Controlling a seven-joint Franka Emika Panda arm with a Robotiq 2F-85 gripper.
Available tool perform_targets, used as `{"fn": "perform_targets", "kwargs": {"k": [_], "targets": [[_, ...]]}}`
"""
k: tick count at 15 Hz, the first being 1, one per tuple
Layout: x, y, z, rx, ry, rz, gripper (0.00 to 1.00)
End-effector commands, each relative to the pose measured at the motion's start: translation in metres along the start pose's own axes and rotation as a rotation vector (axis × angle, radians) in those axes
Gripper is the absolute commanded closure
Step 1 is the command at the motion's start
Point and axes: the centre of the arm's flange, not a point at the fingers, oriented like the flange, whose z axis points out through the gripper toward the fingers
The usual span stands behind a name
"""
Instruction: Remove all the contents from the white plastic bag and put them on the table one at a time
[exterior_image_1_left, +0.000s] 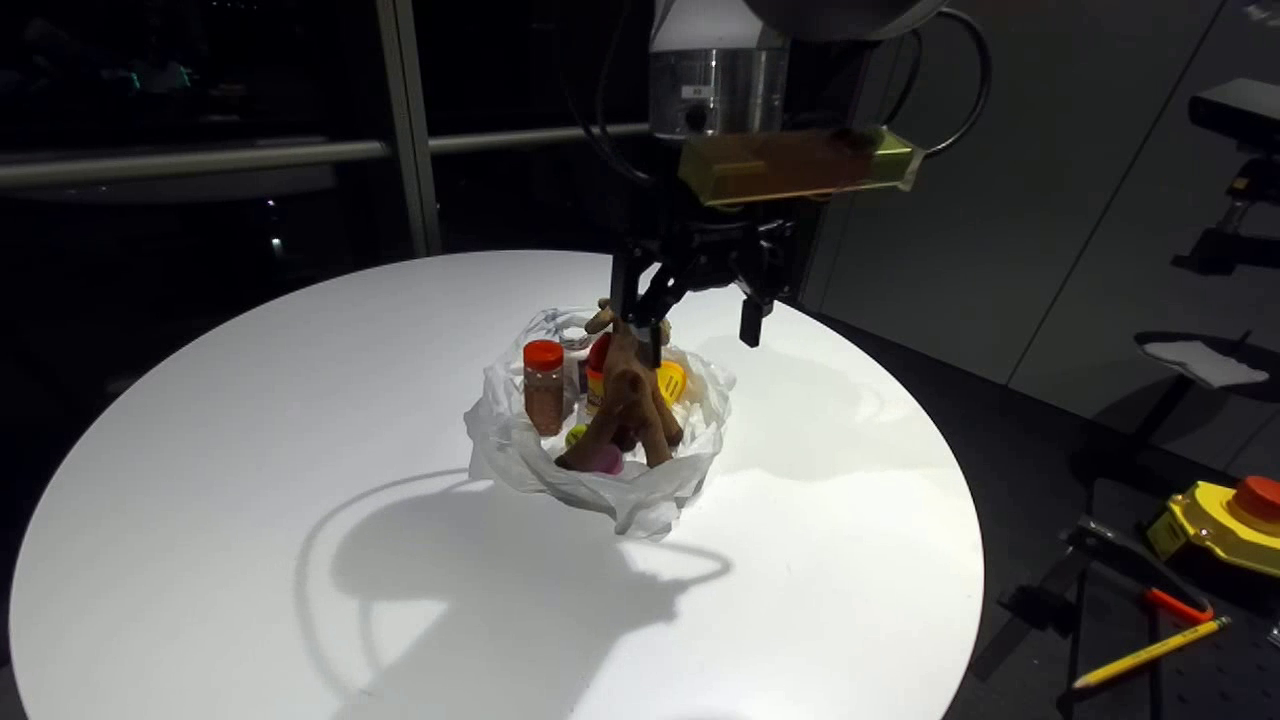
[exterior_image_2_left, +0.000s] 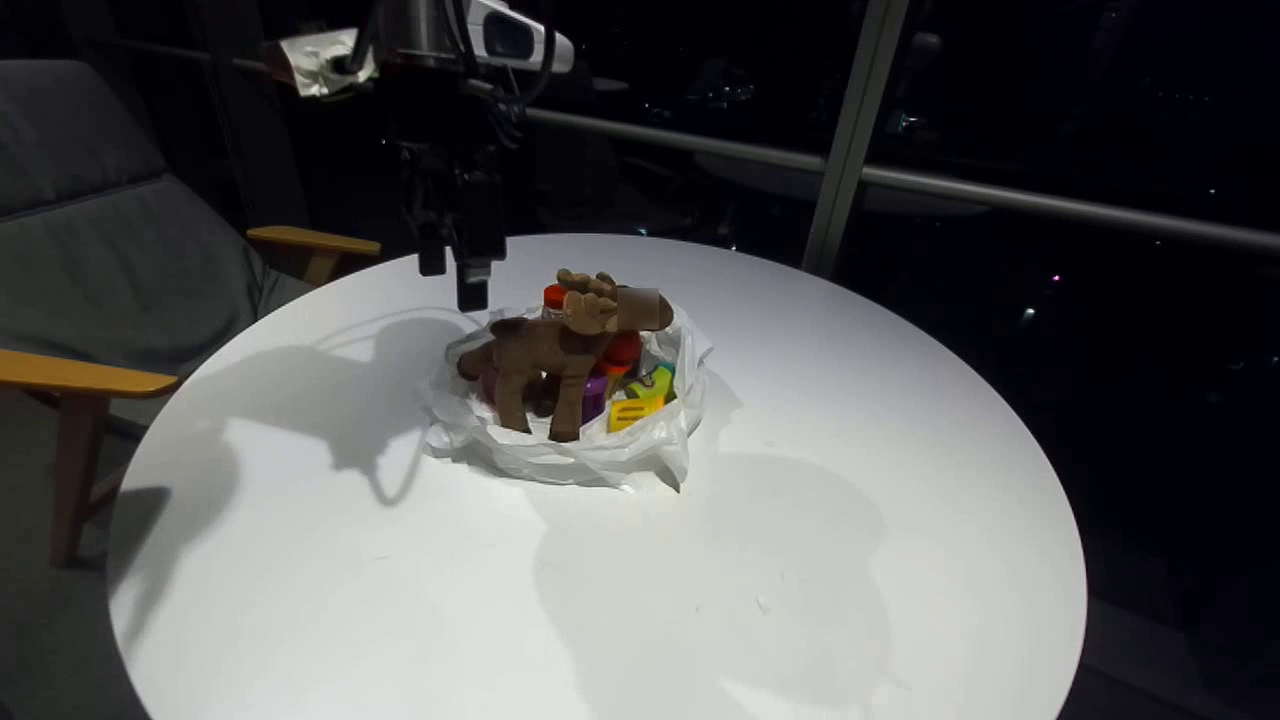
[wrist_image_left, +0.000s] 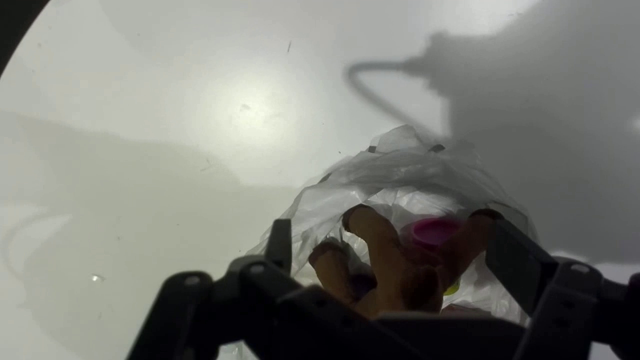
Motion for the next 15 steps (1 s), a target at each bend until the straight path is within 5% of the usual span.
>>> {"fn": "perform_targets", "kwargs": {"k": [1,11,12,15], "targets": [[0.033,-0.019,0.018,0.026,0.018,0.062,0.00],[0.088,-0.035,0.052,0.037,0.045,0.096,0.00],[0.092,-0.037,0.055,0.037,0.043,0.094,0.25],[0.101,-0.041,0.061,0.030,0.051,0.094,0.42]]}}
